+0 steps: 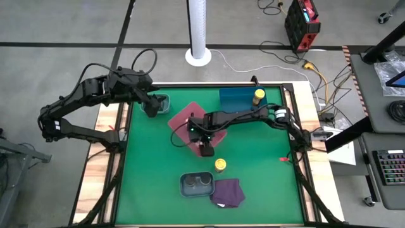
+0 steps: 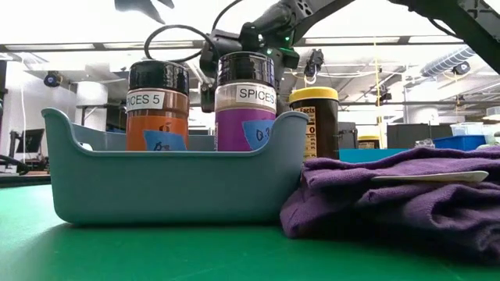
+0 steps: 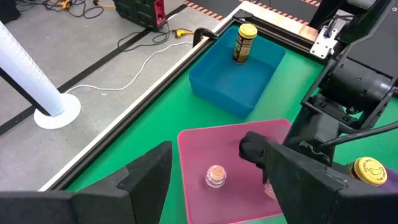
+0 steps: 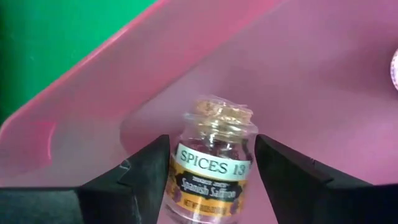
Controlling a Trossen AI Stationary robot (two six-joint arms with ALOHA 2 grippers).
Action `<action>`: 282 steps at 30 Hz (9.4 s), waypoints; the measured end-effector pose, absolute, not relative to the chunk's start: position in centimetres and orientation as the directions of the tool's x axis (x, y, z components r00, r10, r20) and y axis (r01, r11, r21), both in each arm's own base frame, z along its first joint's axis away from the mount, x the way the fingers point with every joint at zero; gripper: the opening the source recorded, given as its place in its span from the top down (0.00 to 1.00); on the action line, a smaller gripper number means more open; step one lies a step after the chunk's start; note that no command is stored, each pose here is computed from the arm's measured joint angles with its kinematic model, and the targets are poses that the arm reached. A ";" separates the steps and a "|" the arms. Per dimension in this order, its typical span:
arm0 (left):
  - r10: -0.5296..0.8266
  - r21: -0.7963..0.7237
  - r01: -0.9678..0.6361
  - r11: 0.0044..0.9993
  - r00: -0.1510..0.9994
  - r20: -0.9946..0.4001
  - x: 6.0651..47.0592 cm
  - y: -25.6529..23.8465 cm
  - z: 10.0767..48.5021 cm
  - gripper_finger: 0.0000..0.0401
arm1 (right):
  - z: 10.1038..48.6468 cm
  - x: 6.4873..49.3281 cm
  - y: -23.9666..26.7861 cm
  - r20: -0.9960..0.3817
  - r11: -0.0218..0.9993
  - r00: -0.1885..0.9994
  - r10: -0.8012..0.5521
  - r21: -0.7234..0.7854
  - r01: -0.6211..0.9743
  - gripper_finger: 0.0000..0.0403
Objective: Sort spices by type
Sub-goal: Put the transparent seasoning bottle into the pink bin
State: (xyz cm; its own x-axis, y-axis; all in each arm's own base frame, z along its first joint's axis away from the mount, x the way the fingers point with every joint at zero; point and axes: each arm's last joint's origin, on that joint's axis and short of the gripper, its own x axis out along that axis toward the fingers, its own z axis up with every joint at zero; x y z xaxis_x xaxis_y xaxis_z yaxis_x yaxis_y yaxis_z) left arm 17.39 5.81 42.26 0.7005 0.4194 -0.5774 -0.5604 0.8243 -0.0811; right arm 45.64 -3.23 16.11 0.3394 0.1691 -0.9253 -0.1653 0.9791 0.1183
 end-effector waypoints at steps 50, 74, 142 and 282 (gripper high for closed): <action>0.440 -0.060 -0.574 0.817 0.687 -0.578 17.5 5.9 42.2 0.41 | 14.9 45.2 -5.8 -0.949 0.985 0.264 0.172 0.163 -0.057 0.41; 0.335 -0.080 -0.459 0.885 0.746 -0.575 17.5 5.6 42.3 0.41 | 25.7 42.4 -6.7 -0.836 0.990 0.537 0.117 0.139 0.001 0.55; -0.115 -0.117 0.091 0.989 0.968 -0.223 29.4 5.5 41.8 0.23 | 36.5 33.4 -2.7 -0.017 0.999 1.000 0.022 0.035 -0.021 0.55; 0.410 -0.088 -0.518 0.851 0.760 -0.504 31.3 1.5 11.6 0.50 | 34.1 28.8 -3.0 -0.423 0.843 0.845 -0.326 0.274 0.463 0.50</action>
